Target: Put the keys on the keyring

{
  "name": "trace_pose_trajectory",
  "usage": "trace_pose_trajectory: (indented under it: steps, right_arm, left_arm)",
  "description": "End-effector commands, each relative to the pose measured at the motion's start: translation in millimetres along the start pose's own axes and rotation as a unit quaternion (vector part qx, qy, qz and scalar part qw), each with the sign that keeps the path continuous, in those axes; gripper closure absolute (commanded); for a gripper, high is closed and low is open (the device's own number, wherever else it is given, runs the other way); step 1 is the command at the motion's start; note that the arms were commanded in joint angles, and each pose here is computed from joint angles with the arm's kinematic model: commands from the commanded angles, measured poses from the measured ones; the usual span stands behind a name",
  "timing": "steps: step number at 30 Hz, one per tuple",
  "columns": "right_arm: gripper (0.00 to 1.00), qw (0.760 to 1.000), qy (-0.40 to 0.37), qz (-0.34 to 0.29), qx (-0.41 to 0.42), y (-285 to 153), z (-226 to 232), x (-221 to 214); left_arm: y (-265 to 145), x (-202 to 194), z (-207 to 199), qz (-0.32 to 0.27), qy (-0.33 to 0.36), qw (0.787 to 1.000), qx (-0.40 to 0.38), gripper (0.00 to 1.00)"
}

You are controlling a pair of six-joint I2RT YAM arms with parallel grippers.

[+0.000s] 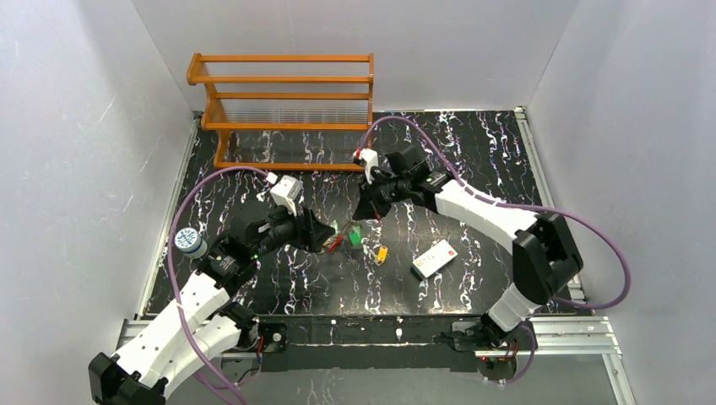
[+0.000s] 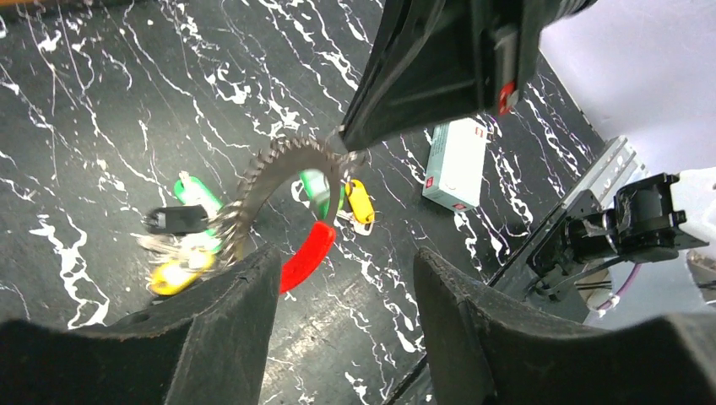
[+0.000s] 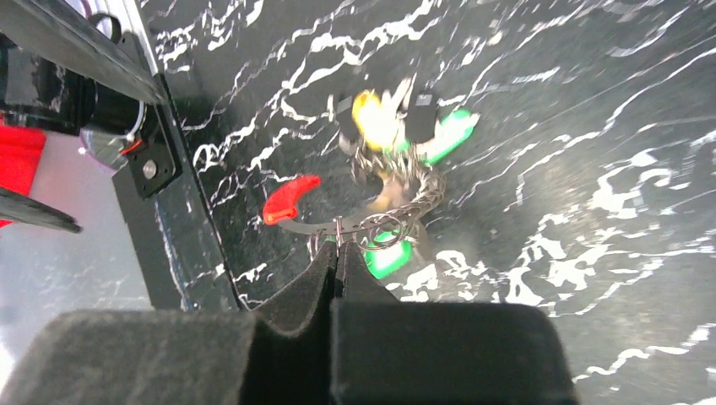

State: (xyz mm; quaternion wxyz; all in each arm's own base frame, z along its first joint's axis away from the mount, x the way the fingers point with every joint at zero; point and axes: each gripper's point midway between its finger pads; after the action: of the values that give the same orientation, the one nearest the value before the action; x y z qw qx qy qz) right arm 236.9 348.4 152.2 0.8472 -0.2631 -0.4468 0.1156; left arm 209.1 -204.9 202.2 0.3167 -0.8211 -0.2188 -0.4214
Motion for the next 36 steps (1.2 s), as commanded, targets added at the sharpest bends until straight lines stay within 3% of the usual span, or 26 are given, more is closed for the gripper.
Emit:
trace_pose_trajectory:
  steps: [1, 9, 25, 32, 36]
  right_arm:
    - [0.99, 0.994, -0.075, -0.070, -0.044, -34.5, 10.8, 51.7]
    - [0.99, 0.959, -0.227, -0.172, 0.000, -63.9, 50.4, 76.8]
    - [0.99, 0.911, -0.374, -0.134, 0.109, -46.5, 100.6, 40.2]
    - [0.99, 0.896, -0.402, -0.128, 0.137, -42.2, 114.6, 28.5]
    - [0.99, 0.893, -0.405, -0.128, 0.147, -41.4, 119.8, 26.8]
  left_arm:
    - [-13.2, 18.2, -15.9, -0.023, 0.074, 0.996, -0.037, 0.42]
    - [-29.1, 28.0, -30.1, -0.067, 0.163, 0.981, -0.079, 0.42]
    - [-42.5, 15.5, -55.3, -0.120, 0.296, 0.931, -0.178, 0.44]
    - [-40.9, 10.7, -58.9, -0.137, 0.310, 0.919, -0.199, 0.61]
    - [-34.3, 9.8, -56.9, -0.133, 0.289, 0.927, -0.198, 0.63]
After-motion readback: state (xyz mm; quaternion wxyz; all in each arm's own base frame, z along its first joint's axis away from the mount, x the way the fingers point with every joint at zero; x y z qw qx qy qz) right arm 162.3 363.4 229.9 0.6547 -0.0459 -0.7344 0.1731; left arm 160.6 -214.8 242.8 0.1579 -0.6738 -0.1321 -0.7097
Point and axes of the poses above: each gripper's point midway between its finger pads, its own y axis out along the fingers, its own z axis along the line the jaws close on, x = y × z
